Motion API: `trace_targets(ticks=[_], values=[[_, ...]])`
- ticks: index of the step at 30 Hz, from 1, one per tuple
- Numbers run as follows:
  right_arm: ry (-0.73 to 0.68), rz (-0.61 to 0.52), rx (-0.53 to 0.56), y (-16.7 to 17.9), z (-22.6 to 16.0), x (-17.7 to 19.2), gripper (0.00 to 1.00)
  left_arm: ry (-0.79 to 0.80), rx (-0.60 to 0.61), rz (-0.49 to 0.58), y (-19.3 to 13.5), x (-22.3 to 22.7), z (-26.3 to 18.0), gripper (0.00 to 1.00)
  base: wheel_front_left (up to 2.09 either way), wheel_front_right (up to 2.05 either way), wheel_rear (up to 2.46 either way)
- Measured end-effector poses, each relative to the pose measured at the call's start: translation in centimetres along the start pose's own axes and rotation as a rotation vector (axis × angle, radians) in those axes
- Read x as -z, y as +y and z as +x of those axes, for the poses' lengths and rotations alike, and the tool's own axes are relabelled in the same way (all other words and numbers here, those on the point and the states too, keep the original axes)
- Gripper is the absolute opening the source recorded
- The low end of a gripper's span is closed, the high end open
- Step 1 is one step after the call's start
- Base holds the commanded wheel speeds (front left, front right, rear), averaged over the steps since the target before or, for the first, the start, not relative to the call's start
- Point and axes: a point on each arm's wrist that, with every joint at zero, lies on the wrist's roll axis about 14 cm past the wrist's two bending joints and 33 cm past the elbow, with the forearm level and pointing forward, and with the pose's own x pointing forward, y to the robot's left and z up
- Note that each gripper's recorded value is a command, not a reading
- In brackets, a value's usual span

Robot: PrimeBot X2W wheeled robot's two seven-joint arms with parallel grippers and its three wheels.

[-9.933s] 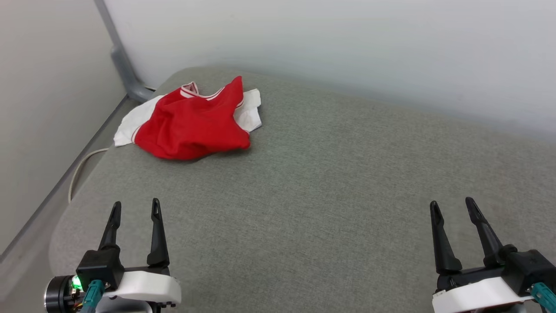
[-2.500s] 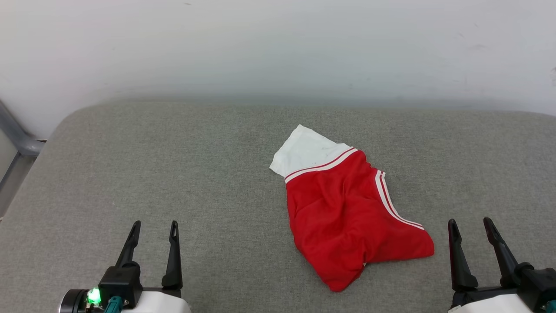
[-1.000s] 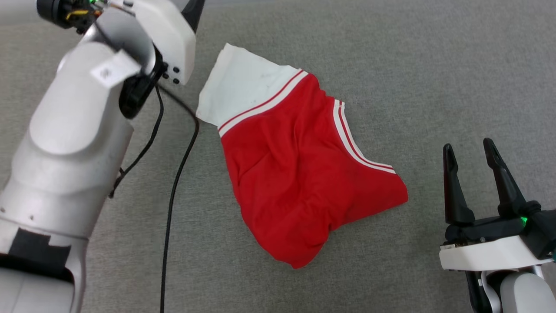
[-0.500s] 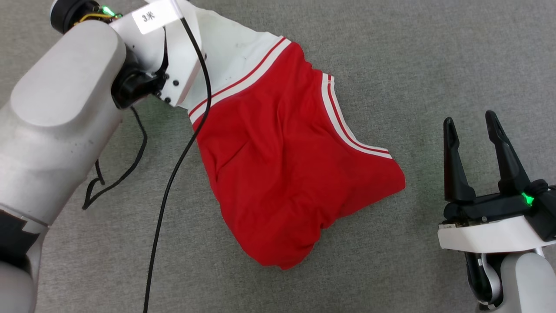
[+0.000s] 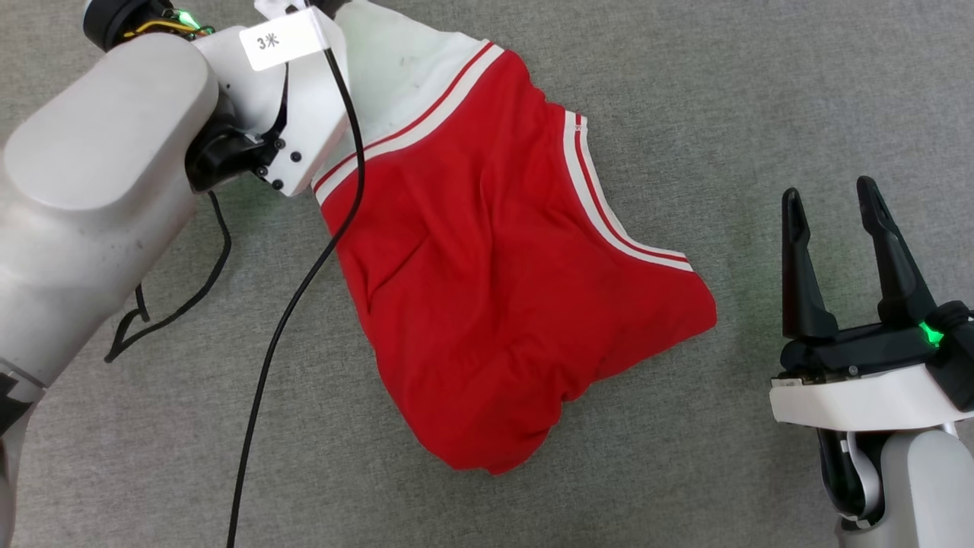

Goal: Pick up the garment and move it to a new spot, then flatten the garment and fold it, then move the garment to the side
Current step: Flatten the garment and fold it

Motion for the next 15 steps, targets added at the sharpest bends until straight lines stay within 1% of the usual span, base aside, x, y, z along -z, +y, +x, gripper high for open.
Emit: trace_targets(ticks=[5,8,13,15], values=[[-0.007,-0.003,-0.006,0.2,0.1,-0.2,1.00,-0.072,-0.015,0.002,0.2,-0.5,-0.6,0.00,0.00,0.00,0.00],[-0.019,-0.003,-0.016,0.6,0.1,-0.7,1.00,-0.160,-0.032,0.027,0.1,-1.5,-1.8,0.00,0.00,0.00,0.00],[-0.039,-0.001,-0.041,1.5,-0.5,-1.7,1.00,-0.356,-0.048,0.035,-0.3,-3.2,-5.5,0.00,0.00,0.00,0.00],[-0.045,0.003,-0.051,1.9,-0.8,-2.0,1.00,-0.424,-0.063,0.014,0.0,-3.1,-7.2,0.00,0.00,0.00,0.00]])
